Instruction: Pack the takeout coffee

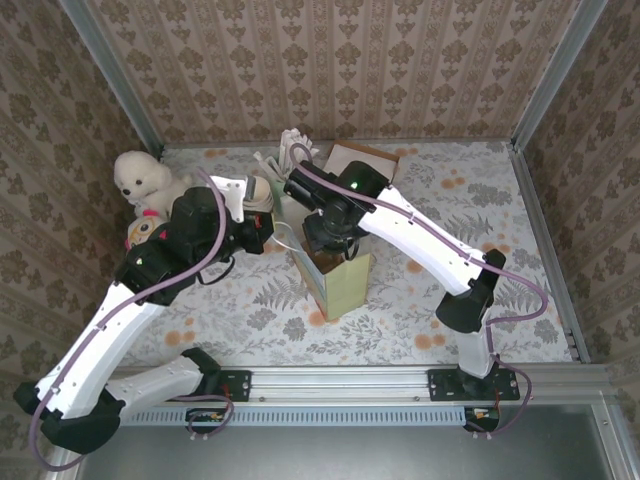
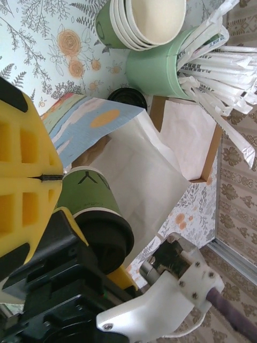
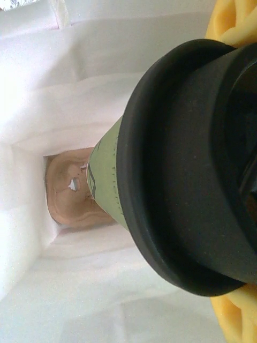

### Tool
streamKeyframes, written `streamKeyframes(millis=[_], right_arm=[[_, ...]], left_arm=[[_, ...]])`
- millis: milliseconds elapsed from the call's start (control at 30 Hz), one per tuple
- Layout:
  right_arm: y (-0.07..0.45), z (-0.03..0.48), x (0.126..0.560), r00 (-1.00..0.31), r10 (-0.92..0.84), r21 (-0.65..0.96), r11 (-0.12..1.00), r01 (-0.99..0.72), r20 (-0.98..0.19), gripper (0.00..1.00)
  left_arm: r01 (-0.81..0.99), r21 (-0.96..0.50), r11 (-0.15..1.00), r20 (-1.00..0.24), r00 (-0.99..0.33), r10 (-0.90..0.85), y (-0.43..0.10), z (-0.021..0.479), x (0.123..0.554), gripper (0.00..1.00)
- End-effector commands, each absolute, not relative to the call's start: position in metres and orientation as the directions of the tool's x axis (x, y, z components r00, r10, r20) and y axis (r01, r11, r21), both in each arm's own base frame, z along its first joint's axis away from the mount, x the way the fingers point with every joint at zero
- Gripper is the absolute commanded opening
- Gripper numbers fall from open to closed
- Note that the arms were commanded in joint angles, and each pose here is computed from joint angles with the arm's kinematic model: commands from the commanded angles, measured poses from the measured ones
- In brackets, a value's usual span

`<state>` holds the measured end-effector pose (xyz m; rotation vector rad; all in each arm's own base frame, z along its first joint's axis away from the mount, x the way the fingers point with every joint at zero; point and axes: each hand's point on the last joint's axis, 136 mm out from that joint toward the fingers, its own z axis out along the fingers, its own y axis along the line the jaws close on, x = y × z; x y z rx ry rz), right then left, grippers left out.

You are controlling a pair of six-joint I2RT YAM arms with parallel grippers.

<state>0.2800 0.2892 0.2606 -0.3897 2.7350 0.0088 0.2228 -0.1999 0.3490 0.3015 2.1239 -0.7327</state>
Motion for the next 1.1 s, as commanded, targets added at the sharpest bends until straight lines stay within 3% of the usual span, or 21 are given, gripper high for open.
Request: streamKeyframes(millis=[0,167,333,367,467,600,867,1067], right_arm=[[0.282,0.257,0.271,-0.898,-0.303,-0.057,0.952,-0.301,-0.318,0.6],[0.289,0.242,0.268,-0.912,-0.311,-0.058,0.95,-0.307,-0.266,0.6],[0.28,0.233,0.259,-0.913,-0.359,-0.102,0.933,-0.345,-0.195,0.6],[0.278,0.233,0.257,-0.911,-0.37,-0.107,0.928,-0.356,-0.18,0.6],[0.274,0.233,0.252,-0.907,-0.392,-0.108,0.919,-0.379,-0.152,0.6],[0.271,0.233,0.246,-0.901,-0.415,-0.106,0.909,-0.404,-0.123,0.59],[0.27,0.236,0.243,-0.894,-0.431,-0.097,0.902,-0.422,-0.125,0.58],[0.269,0.236,0.24,-0.886,-0.448,-0.093,0.893,-0.44,-0.122,0.58]], left_arm=[[0.512,-0.413,0.753,-0.806,-0.59,-0.041,-0.209,0.358,0.22,0.0],[0.541,-0.425,0.726,-0.805,-0.592,-0.029,-0.218,0.361,0.219,0.04],[0.581,-0.418,0.698,-0.804,-0.594,0.013,-0.221,0.367,0.215,0.16],[0.575,-0.412,0.707,-0.803,-0.596,0.017,-0.216,0.368,0.216,0.23],[0.509,-0.399,0.762,-0.786,-0.618,0.001,-0.187,0.368,0.231,0.58],[0.5,-0.283,0.819,-0.776,-0.621,0.111,-0.165,0.356,0.258,0.79],[0.673,-0.151,0.724,-0.68,-0.602,0.418,-0.203,0.304,0.326,0.8],[0.793,-0.17,0.585,-0.672,-0.527,0.52,-0.232,0.296,0.342,0.8]])
